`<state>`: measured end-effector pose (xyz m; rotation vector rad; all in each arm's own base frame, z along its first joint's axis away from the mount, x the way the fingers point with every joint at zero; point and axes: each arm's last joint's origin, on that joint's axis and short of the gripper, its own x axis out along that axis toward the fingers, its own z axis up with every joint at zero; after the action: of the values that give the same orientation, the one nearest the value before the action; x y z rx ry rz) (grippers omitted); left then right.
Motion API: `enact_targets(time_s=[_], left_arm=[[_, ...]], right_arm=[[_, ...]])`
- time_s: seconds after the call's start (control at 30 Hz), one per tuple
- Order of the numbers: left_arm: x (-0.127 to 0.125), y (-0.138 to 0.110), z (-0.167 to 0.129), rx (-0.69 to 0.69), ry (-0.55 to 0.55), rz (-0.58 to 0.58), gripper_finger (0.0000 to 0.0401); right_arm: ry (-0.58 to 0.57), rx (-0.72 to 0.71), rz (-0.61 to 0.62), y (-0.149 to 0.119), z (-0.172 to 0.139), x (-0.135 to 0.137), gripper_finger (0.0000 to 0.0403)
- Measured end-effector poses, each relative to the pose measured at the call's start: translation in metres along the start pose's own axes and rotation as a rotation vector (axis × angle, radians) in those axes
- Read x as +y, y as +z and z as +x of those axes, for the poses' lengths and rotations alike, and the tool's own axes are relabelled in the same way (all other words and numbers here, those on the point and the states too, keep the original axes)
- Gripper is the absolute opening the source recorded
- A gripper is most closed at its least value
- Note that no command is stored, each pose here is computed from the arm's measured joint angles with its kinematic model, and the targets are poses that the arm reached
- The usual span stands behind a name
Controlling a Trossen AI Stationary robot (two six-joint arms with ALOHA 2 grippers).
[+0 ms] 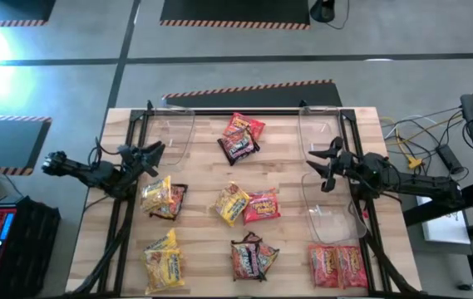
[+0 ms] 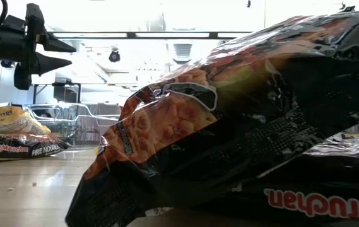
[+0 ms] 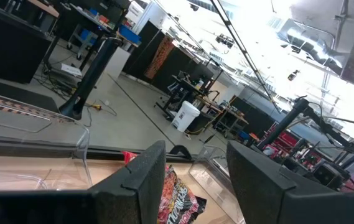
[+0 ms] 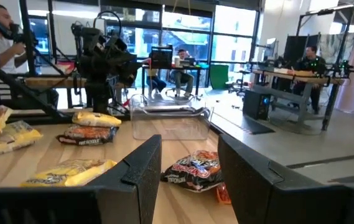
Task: Sort Maruchan noodles
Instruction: Put the black noodle pack into the top right transparent bin
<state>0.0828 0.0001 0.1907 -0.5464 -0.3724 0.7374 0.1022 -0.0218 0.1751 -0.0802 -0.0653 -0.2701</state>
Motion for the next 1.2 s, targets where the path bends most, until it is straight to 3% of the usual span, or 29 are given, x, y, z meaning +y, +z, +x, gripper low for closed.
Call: enact_targets(time_s=[0.27, 0.6, 1.07, 1.2], left_arm=[[0.0001, 0.0001, 0.0000, -0.001, 0.002, -0.004, 0.0154], [0.0002, 0.0001, 0.0000, -0.003, 0.006, -0.004, 0.0154], [0.0001, 0.0002, 0.0000, -0.002, 0.005, -0.039, 0.0154], [-0.0017, -0.0006, 0.0000, 0.023, -0.056, -0.037, 0.0154]], right_arm=[[0.000, 0.048, 0.151, -0.0046, -0.0001, 0.0004, 0.0148], [-0.001, 0.009, 0.383, -0.0008, 0.0000, 0.0001, 0.0148], [0.003, -0.016, 0.421, 0.0017, 0.0000, -0.0001, 0.0148], [0.002, -0.008, 0.464, 0.0046, 0.0006, -0.0003, 0.0148]])
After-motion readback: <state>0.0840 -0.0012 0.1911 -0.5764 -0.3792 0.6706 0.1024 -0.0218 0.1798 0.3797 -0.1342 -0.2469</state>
